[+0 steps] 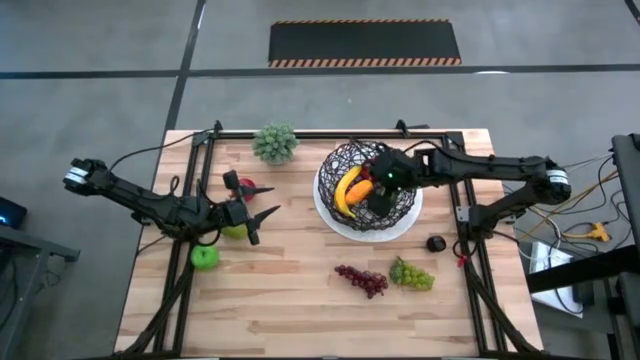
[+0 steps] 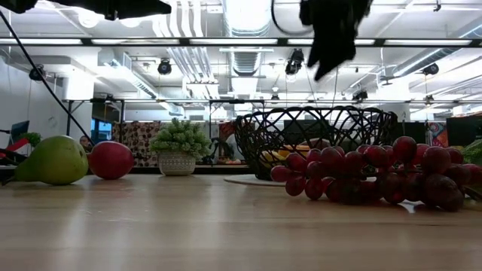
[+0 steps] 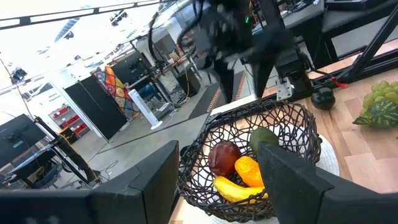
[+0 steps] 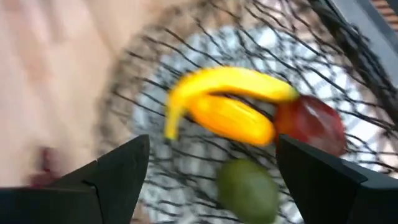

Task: Build produce basket
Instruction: Put the red grapes into the black wire basket

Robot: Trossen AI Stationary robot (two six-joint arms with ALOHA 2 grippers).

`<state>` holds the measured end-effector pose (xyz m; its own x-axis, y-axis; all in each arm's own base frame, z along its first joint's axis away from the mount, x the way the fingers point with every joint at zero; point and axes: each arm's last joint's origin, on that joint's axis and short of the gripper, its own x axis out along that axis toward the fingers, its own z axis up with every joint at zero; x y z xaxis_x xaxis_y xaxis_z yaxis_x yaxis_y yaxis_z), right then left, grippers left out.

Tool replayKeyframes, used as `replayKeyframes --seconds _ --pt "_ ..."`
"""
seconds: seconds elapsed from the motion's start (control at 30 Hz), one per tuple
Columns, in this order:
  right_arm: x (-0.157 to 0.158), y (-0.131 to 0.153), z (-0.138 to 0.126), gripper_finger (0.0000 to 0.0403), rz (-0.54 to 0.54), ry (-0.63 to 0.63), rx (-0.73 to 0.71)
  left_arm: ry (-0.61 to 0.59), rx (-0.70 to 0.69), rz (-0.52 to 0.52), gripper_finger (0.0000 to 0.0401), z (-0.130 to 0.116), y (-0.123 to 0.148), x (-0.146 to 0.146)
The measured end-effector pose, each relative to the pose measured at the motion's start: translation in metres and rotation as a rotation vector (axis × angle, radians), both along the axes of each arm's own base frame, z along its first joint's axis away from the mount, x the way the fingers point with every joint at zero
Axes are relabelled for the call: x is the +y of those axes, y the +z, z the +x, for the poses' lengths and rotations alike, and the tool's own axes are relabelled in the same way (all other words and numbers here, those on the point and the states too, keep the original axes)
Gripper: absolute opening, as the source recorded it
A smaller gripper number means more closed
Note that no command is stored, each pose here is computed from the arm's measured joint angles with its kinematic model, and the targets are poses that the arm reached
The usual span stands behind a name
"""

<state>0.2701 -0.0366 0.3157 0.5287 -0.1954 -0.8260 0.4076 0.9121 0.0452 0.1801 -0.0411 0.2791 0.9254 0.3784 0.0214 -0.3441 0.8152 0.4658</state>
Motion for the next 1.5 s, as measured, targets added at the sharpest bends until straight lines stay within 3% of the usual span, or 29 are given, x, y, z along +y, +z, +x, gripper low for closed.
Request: replayKeyframes --seconds 0.3,0.57,0.73,0.93,1.07,1.23,1.5 --pt "0.066 0.029 0.009 0.0329 0.107 0.101 -0.172 0.0 -0.009 -0.004 0.0202 0.0 0.001 0.0" --pt "0.112 0.032 0.007 0.0329 0.338 0.079 -0.237 -0.001 -0.023 -0.009 0.0202 0.0 0.002 0.0" --pt "0.14 0.018 0.012 0.0329 0.47 0.047 -0.173 -0.001 -0.022 -0.009 0.0202 0.0 0.001 0.0" --pt "0.168 -0.025 0.029 0.0328 0.563 -0.008 0.053 -0.001 -0.015 -0.007 0.0202 0.001 0.0 -0.001" --pt "0.174 -0.056 0.038 0.0329 0.516 -0.097 0.219 -0.002 -0.017 -0.022 0.0202 0.002 -0.001 -0.001" --pt "0.184 -0.084 0.045 0.0328 0.375 -0.107 0.396 -0.002 -0.017 -0.026 0.0202 0.002 -0.001 -0.001" --pt "0.207 -0.102 0.067 0.0327 0.191 -0.071 0.399 -0.002 -0.01 -0.024 0.0202 0.003 -0.003 -0.001"
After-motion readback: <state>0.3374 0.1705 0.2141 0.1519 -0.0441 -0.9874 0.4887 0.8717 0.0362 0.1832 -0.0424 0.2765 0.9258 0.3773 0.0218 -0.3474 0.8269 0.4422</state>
